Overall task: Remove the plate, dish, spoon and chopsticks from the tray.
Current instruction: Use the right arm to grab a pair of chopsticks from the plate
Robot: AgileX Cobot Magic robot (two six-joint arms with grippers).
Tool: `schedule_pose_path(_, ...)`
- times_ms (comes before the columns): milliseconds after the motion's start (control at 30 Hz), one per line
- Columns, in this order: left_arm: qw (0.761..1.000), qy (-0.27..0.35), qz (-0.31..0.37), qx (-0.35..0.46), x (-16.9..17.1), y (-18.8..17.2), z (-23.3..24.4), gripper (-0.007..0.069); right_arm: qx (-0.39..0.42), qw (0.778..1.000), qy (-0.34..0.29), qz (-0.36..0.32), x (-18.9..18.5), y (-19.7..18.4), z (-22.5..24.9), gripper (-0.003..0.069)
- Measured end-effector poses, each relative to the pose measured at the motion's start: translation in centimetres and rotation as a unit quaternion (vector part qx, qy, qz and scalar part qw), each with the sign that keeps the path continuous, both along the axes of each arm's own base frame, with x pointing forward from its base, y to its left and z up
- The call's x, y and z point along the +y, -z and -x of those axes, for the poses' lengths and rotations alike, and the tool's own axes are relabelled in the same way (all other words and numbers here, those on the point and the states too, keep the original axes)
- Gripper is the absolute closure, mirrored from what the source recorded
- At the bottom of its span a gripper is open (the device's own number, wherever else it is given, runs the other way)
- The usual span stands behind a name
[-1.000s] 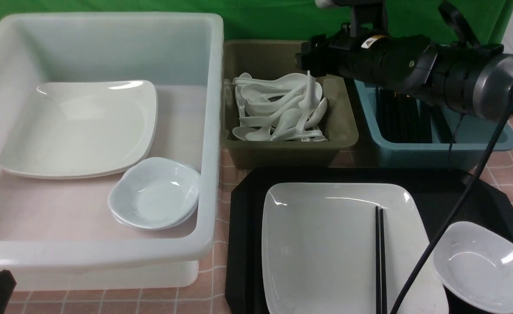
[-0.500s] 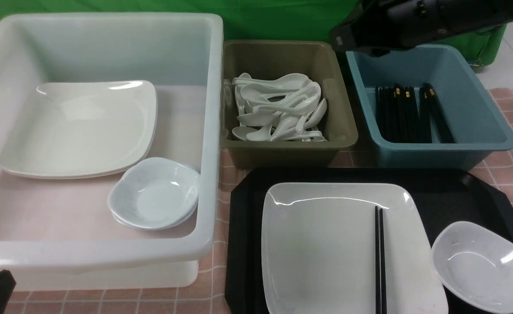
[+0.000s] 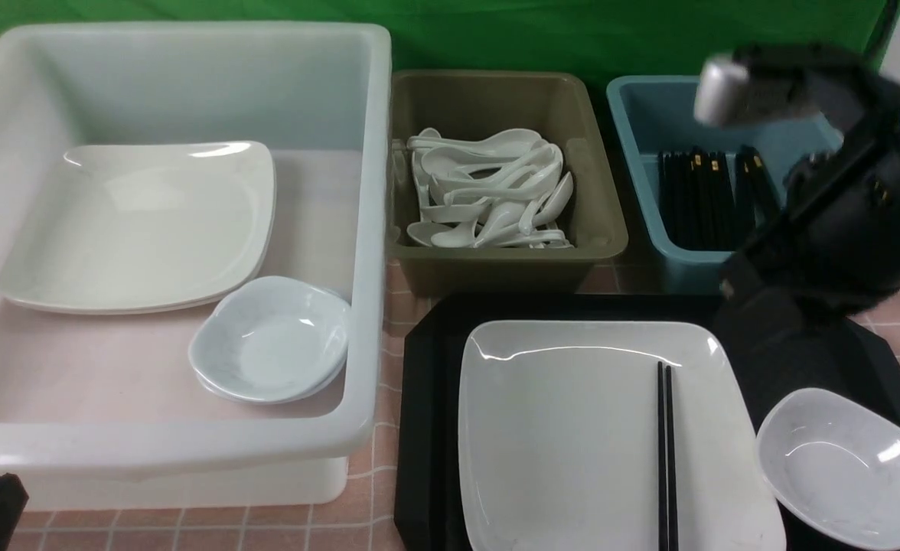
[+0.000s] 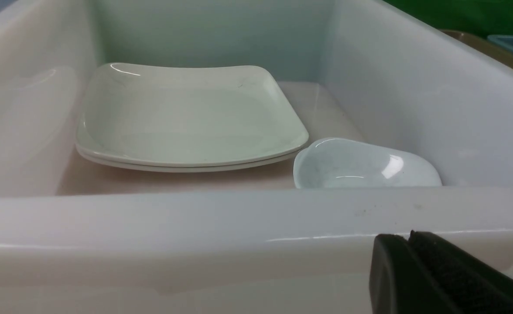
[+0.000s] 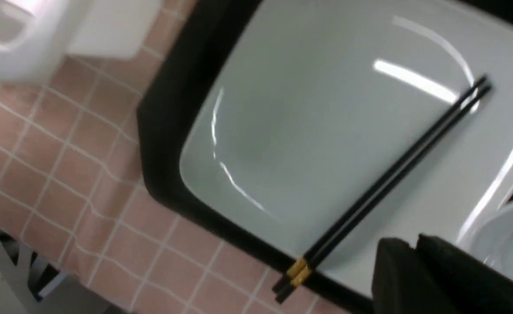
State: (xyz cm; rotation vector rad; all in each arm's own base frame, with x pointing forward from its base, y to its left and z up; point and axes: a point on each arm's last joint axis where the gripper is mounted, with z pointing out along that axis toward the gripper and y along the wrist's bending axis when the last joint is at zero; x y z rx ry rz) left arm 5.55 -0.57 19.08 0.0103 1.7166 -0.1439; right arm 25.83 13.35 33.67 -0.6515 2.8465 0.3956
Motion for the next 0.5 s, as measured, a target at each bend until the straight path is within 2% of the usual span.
schedule_pose_path(33,1.000,0.000,0.000,0.000,0.0,0.0,0.0,0.0606,0.049,0.998,0.030,0.018,-0.3,2.8,0.6,0.0488)
schedule_pose_path(100,1.000,0.000,0.000,0.000,0.0,0.0,0.0,0.0606,0.075,0.995,0.060,0.031,-0.6,5.2,0.9,0.0404)
schedule_pose_path(133,1.000,0.000,0.000,0.000,0.0,0.0,0.0,0.0606,0.076,0.995,0.061,0.032,-0.6,5.4,0.9,0.0404)
schedule_pose_path(200,1.000,0.000,0.000,0.000,0.0,0.0,0.0,0.0606,0.091,0.991,0.093,0.037,-0.7,7.9,1.0,0.0270)
schedule_pose_path(233,1.000,0.000,0.000,0.000,0.0,0.0,0.0,0.0606,0.095,0.990,0.100,0.039,-0.7,8.5,0.9,0.0230)
schedule_pose_path(333,1.000,0.000,0.003,0.000,0.0,0.0,0.0,0.0605,0.114,0.986,0.109,0.049,-0.4,10.4,0.7,0.0148)
schedule_pose_path(500,1.000,0.000,0.003,0.000,0.0,0.0,0.0,0.0605,0.141,0.983,0.096,0.068,0.9,12.6,0.4,0.0097)
